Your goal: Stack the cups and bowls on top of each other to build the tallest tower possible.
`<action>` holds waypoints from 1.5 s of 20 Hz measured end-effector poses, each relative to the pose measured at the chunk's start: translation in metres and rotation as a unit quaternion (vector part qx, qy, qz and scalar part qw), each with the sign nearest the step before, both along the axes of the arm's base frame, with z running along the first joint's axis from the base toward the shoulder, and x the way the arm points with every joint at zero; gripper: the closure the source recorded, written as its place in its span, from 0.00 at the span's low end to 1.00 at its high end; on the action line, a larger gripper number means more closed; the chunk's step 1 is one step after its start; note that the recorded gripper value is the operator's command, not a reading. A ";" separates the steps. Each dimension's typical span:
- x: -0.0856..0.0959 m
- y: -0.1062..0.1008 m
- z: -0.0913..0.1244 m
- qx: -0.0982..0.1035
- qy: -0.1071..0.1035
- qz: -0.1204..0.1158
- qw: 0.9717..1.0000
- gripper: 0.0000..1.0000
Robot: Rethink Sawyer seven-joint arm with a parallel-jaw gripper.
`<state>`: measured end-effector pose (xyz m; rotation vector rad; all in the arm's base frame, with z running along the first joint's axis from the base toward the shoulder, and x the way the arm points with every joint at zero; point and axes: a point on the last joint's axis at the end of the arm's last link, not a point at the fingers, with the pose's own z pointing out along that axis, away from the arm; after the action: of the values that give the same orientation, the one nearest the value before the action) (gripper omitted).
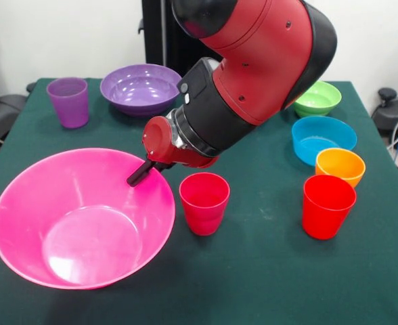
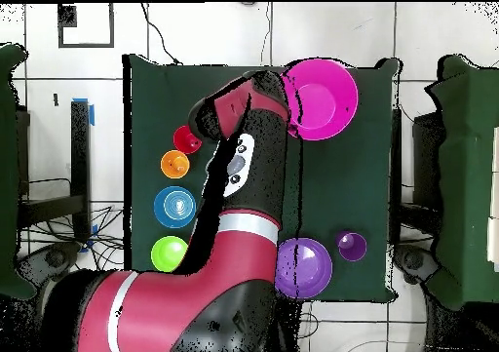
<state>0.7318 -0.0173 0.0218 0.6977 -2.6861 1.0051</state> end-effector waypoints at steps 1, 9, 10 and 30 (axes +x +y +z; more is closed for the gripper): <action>0.000 0.000 0.000 0.000 0.000 0.000 1.000 1.00; 0.000 0.000 0.000 0.000 0.000 0.000 1.000 1.00; 0.000 0.000 0.000 0.000 0.000 0.000 1.000 1.00; 0.001 -0.001 0.002 -0.001 -0.001 0.001 1.000 0.00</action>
<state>0.7325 -0.0178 0.0235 0.6987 -2.6862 1.0096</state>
